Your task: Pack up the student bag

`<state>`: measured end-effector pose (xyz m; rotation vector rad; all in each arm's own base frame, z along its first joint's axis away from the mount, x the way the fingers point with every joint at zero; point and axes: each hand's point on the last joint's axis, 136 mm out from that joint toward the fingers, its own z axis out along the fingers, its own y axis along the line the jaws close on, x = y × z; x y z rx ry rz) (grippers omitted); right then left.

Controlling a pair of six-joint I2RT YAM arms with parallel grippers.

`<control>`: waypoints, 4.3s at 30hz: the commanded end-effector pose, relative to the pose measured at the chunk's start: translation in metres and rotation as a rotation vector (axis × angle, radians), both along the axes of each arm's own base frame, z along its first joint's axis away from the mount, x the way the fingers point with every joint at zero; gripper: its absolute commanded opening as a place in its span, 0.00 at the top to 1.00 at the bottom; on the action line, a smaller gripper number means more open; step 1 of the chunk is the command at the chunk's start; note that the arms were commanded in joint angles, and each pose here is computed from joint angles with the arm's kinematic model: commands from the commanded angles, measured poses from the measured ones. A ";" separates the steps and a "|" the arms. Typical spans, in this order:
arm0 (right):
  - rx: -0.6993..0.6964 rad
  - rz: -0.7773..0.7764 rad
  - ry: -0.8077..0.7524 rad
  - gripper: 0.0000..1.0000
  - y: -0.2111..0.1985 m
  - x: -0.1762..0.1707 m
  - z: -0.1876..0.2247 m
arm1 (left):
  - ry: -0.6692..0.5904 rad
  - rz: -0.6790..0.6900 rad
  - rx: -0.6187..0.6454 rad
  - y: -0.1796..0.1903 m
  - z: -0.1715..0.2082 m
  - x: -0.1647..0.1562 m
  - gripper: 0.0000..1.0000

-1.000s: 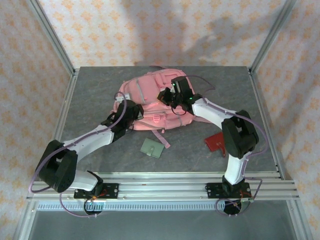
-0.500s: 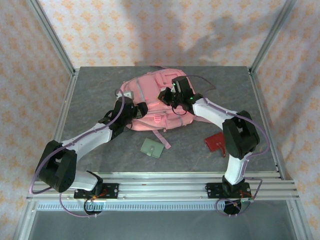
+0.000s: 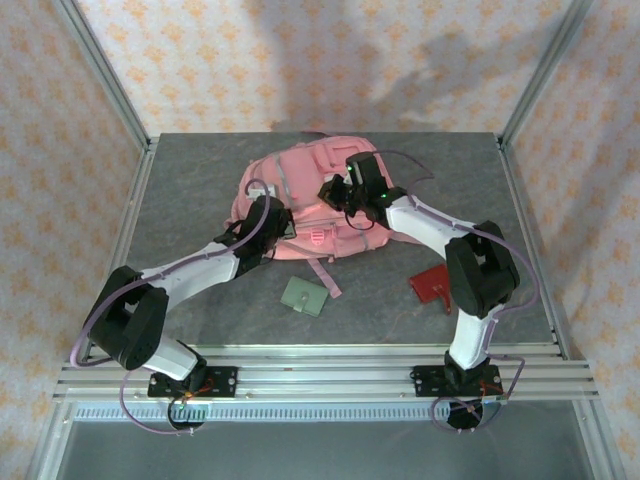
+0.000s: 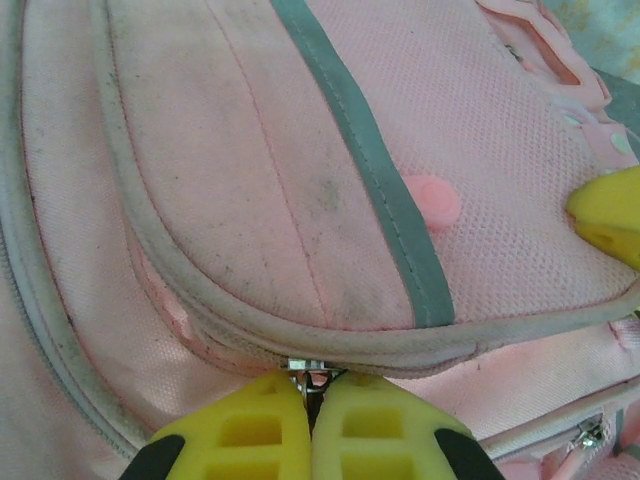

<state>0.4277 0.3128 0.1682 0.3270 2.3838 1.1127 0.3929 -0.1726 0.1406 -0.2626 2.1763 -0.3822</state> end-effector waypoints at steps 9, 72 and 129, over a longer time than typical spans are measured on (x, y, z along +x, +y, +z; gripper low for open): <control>0.070 -0.037 -0.200 1.00 -0.011 0.017 0.071 | 0.082 0.104 0.131 0.057 -0.020 -0.011 1.00; -0.014 -0.155 0.083 0.53 -0.053 -0.027 -0.035 | 0.060 -0.411 0.039 -0.129 -0.008 -0.025 1.00; -0.123 -0.352 -0.083 1.00 -0.167 0.050 0.028 | 0.138 -0.489 0.012 -0.148 -0.026 -0.045 1.00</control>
